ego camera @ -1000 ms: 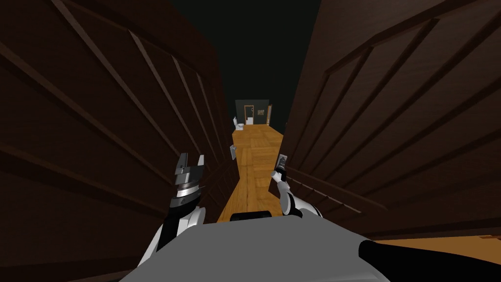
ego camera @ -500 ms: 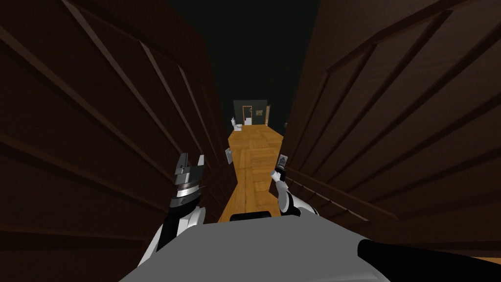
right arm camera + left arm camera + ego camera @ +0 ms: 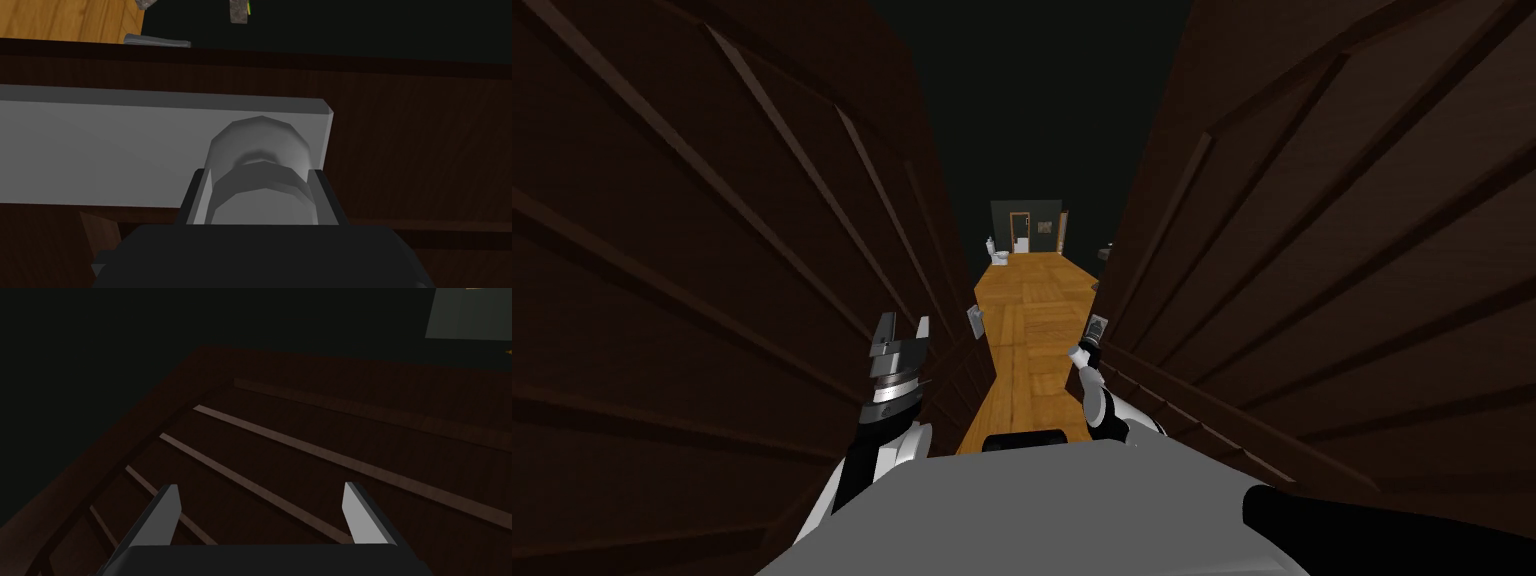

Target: Push the door open

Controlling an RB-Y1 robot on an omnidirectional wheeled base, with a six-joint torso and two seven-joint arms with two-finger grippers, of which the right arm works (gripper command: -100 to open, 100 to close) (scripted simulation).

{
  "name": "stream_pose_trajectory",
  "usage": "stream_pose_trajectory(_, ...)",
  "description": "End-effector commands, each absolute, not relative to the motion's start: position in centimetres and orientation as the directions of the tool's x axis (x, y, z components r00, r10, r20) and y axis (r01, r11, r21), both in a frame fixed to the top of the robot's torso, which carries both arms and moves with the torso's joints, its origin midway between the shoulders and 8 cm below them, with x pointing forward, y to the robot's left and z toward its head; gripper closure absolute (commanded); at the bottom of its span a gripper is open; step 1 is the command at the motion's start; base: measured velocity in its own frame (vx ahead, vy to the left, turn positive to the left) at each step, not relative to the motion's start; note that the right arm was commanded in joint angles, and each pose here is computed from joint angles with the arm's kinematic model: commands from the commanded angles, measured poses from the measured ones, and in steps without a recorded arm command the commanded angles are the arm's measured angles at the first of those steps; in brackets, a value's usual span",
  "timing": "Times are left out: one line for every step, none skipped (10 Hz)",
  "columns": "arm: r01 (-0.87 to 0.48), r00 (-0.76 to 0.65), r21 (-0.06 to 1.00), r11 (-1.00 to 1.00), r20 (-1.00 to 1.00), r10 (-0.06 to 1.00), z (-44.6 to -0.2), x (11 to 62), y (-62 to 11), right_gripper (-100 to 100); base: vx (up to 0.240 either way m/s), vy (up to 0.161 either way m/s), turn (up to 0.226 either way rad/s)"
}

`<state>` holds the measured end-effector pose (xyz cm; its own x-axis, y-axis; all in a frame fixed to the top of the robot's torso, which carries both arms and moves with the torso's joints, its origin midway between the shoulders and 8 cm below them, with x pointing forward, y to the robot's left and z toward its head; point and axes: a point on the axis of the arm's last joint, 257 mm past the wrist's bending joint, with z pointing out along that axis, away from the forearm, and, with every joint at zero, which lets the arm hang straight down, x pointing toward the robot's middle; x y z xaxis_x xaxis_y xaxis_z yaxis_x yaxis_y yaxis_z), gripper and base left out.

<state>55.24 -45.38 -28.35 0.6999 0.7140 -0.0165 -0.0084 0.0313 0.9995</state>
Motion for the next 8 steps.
stream_pose_trajectory(-0.019,0.728,0.998,0.052,-0.022,0.685,-27.7,54.5,-47.1,100,0.064,-0.042,0.021)
stream_pose_trajectory(-0.020,0.739,0.998,0.054,-0.022,0.674,-27.6,54.2,-47.5,100,0.075,-0.045,0.034)
stream_pose_trajectory(-0.020,0.759,0.998,0.057,-0.022,0.651,-27.5,53.8,-48.2,100,0.124,-0.036,0.040)
stream_pose_trajectory(-0.020,0.768,0.998,0.056,-0.021,0.640,-27.5,53.5,-48.3,100,0.136,-0.055,-0.003)
stream_pose_trajectory(-0.020,0.768,0.998,0.056,-0.021,0.640,-27.5,53.5,-48.3,100,0.082,-0.065,-0.007)
stream_pose_trajectory(-0.020,0.776,0.998,0.055,-0.019,0.630,-27.5,53.3,-48.5,100,0.053,-0.062,0.016)
stream_pose_trajectory(-0.017,0.791,0.999,0.049,-0.016,0.611,-27.8,52.8,-48.5,100,0.093,-0.074,0.026)
stream_pose_trajectory(-0.017,0.791,0.999,0.049,-0.016,0.611,-27.8,52.8,-48.5,100,0.096,-0.059,0.007)
